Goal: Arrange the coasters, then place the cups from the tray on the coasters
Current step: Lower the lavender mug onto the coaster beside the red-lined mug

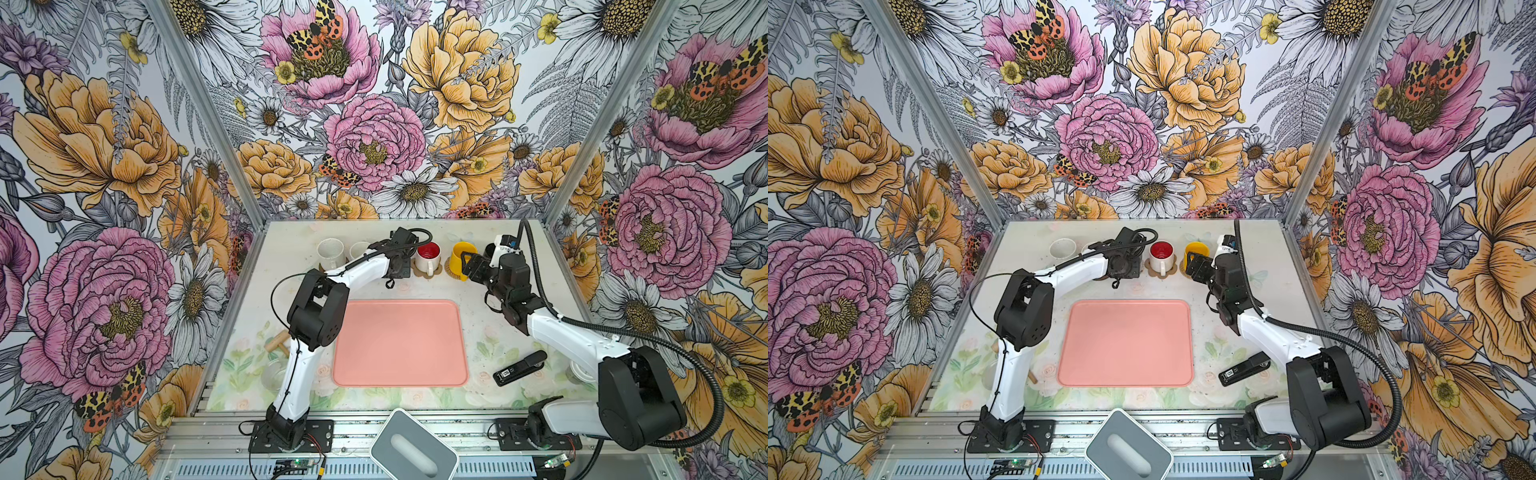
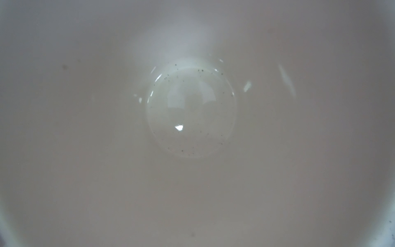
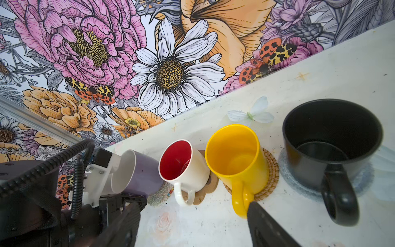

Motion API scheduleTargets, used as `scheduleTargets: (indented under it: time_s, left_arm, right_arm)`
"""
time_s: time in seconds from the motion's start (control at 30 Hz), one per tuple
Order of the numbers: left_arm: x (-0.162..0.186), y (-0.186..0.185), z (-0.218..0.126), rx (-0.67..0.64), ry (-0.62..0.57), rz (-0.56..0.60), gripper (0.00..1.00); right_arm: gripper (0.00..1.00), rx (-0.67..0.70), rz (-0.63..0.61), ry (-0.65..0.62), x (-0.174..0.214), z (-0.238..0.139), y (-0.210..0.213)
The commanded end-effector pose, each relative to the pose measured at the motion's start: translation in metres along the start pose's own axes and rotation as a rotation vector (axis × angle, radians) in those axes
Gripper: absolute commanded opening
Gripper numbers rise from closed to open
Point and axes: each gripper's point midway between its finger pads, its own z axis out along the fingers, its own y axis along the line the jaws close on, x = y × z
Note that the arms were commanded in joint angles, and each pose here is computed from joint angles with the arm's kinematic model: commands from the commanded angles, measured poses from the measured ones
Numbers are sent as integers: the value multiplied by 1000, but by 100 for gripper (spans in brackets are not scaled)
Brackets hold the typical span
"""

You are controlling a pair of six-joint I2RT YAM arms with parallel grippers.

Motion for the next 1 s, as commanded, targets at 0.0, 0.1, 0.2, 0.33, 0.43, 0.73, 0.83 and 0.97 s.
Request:
scheduleTargets:
  time_s: [0.0,0.1,0.2,0.33,0.43,0.73,0.83,0.97]
  left_arm:
    - [-24,-3,-4,19,-69,-13,0]
    - [-22,-2,-2,14,-63,-13,0]
    - [-19,-1,0,5,-56,-11,0]
    - [-17,1,1,-2,-54,-10,0]
    - [-16,1,2,-2,-48,-9,0]
    - [-9,0,9,-4,-13,-3,4]
    - [-7,1,10,-3,-7,-4,12]
    - [-5,1,9,-6,-1,-2,26]
  right_arm:
    - [81,-2,-7,-15,-5,-4,0]
    - [81,-1,-6,-14,-4,-3,-1]
    - [81,2,-6,-14,-5,-3,-2]
    - [81,0,-5,-11,-4,-3,-2]
    - [81,1,-4,-11,-4,-3,-2]
    - [81,-1,-3,-12,-4,-3,-2]
    - [81,3,-4,-10,-4,-2,-3]
    - [81,-1,-3,-7,-4,-1,-2]
